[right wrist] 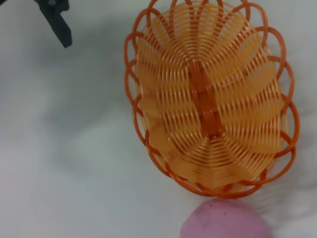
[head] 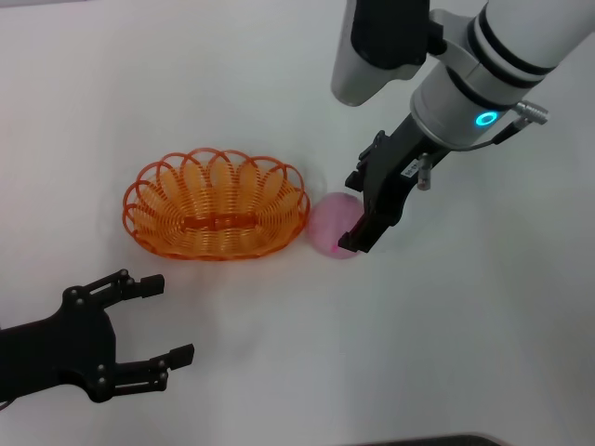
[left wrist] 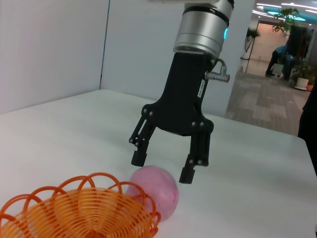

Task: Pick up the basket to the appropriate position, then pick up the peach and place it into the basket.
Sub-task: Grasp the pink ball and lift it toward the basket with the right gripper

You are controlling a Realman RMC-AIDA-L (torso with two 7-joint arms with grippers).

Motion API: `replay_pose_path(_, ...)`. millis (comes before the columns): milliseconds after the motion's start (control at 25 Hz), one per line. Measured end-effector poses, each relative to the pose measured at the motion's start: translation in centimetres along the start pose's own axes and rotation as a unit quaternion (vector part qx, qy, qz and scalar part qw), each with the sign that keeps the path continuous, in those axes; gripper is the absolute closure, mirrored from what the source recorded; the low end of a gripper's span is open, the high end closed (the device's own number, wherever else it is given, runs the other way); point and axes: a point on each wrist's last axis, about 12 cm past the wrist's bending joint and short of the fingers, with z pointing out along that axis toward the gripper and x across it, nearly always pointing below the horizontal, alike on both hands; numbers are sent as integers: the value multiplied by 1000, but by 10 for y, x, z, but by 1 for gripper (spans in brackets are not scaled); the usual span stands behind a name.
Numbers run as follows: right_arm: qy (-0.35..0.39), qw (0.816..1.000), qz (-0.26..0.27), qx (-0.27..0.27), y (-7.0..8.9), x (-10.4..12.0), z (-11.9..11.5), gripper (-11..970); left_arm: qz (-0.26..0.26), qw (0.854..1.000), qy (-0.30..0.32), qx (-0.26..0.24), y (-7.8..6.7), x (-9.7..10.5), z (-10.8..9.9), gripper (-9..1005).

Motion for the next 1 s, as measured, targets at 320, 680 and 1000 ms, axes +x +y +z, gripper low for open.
replay_pose_path(320,8,1000,-8,1,3,-4,14,54,-1,1000,0,0,-1,0,0,95)
replay_pose_path(680,12,1000,-1,12,3,-6,19,85,-1,1000,0,1,0,0,0,95)
replay_pose_path(1000,10,1000,8,20,1,-3,20,193,-1,1000,0,1,0,0,0,95)
